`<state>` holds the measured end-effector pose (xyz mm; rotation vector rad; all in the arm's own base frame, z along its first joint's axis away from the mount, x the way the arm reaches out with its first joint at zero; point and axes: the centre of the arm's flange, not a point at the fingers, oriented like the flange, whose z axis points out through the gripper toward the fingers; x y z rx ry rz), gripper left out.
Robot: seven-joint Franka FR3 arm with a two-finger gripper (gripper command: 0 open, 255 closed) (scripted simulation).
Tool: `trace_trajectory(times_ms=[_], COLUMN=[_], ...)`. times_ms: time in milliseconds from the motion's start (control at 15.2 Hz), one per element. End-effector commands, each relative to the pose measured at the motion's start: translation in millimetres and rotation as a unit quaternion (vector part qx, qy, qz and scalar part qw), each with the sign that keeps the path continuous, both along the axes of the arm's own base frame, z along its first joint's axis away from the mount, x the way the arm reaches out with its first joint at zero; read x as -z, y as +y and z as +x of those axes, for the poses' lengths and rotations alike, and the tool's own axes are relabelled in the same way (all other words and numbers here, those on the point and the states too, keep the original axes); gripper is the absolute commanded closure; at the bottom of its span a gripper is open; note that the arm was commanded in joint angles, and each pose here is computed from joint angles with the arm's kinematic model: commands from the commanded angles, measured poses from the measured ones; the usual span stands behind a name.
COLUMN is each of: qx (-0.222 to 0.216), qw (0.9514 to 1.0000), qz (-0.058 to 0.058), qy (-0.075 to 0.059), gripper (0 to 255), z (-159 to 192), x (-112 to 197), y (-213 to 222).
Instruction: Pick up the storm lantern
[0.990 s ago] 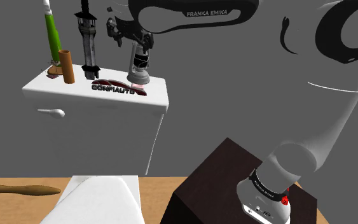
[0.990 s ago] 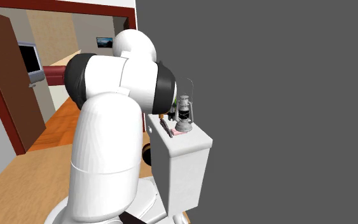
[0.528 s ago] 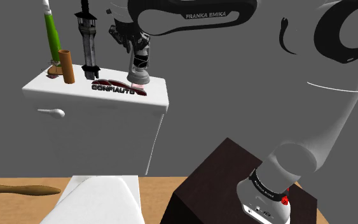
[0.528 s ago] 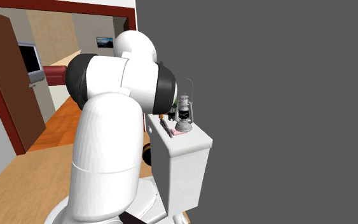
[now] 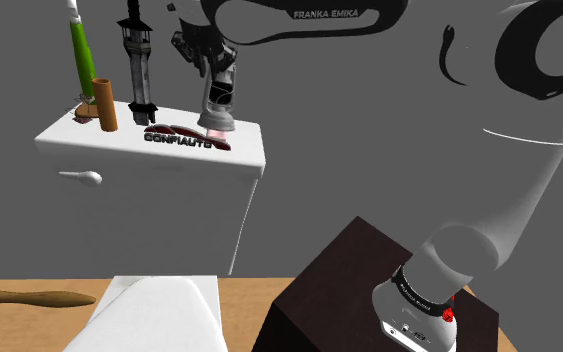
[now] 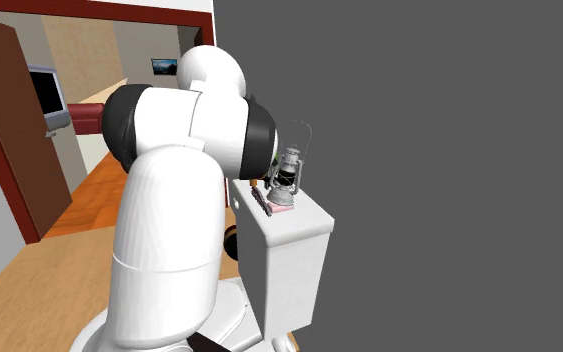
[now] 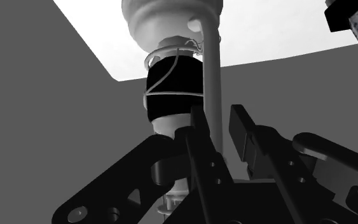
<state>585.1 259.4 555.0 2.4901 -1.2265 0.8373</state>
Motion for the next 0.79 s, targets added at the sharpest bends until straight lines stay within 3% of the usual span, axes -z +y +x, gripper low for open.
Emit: trace_trajectory(times_ms=[0, 726], qx=[0.0, 0.0], qw=[1.0, 1.0], qz=[0.0, 0.0], qy=[0.0, 0.0], gripper=[255, 255], z=[0, 0], x=[-11, -65], y=[0, 0])
